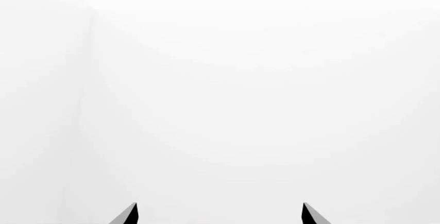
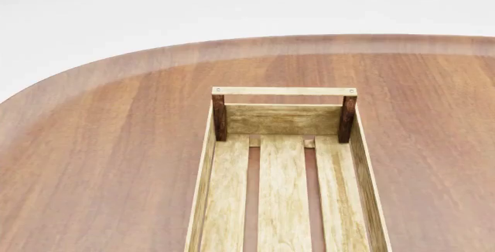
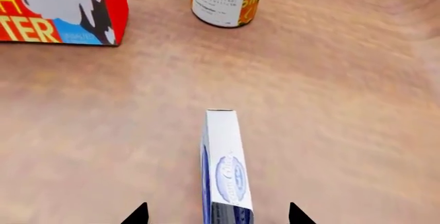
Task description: Pick up the cream cheese and put it in the tray.
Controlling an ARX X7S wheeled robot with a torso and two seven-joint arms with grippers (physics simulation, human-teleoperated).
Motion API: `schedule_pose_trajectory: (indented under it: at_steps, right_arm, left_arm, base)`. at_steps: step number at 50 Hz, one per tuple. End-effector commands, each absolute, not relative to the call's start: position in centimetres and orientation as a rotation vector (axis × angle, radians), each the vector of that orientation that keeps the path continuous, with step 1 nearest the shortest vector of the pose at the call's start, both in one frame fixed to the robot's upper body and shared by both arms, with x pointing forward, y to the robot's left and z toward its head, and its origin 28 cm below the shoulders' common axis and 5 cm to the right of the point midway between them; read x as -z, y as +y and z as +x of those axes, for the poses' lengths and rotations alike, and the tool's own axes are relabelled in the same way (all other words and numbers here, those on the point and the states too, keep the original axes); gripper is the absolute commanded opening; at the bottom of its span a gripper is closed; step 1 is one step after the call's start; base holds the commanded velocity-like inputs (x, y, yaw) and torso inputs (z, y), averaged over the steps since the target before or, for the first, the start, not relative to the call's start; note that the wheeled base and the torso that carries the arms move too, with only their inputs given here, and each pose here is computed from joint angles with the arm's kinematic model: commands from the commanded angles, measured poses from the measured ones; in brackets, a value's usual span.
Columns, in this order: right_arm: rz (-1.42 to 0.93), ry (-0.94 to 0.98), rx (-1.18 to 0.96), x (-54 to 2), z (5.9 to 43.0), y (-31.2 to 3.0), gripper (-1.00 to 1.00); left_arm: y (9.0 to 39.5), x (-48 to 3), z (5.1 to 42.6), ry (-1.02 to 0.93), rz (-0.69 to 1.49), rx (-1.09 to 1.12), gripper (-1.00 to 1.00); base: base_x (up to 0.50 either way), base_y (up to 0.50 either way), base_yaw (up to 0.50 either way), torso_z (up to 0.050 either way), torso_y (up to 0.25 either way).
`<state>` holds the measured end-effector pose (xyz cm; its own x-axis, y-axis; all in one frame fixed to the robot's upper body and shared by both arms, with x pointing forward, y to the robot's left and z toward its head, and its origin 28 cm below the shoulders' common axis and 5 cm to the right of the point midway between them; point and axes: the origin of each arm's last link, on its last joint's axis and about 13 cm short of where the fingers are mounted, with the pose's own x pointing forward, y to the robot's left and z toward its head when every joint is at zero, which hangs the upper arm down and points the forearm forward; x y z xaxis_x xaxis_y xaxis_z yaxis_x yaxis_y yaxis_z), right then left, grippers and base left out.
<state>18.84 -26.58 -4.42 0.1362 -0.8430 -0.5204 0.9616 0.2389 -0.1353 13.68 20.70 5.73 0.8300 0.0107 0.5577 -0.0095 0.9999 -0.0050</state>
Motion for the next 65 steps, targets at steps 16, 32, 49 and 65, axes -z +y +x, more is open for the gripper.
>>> schedule_pose_trajectory:
  at_steps: [16,32,49,65]
  right_arm:
    - [0.272,0.565,1.295,4.9,18.6,-26.7,-1.00]
    - [0.250,0.477,1.245,2.8,18.1,-25.7,-1.00]
    - [0.163,0.258,1.140,-2.2,15.8,-22.7,-1.00]
    - [-0.026,0.016,1.011,-4.6,14.3,-20.2,-1.00]
  left_arm:
    - [20.7,-5.6,13.8,-0.586,-0.001,-0.010,1.00]
    - [20.7,-5.6,13.8,-0.585,0.001,-0.014,1.00]
    - [20.7,-5.8,13.6,-0.587,-0.001,-0.016,1.00]
    - [20.8,-5.8,13.6,-0.587,-0.003,-0.020,1.00]
  base:
    - [0.00,0.00,0.00,0.000,0.000]
    - [0.00,0.00,0.00,0.000,0.000]
    - [0.00,0.00,0.00,0.000,0.000]
    - [0.00,0.00,0.00,0.000,0.000]
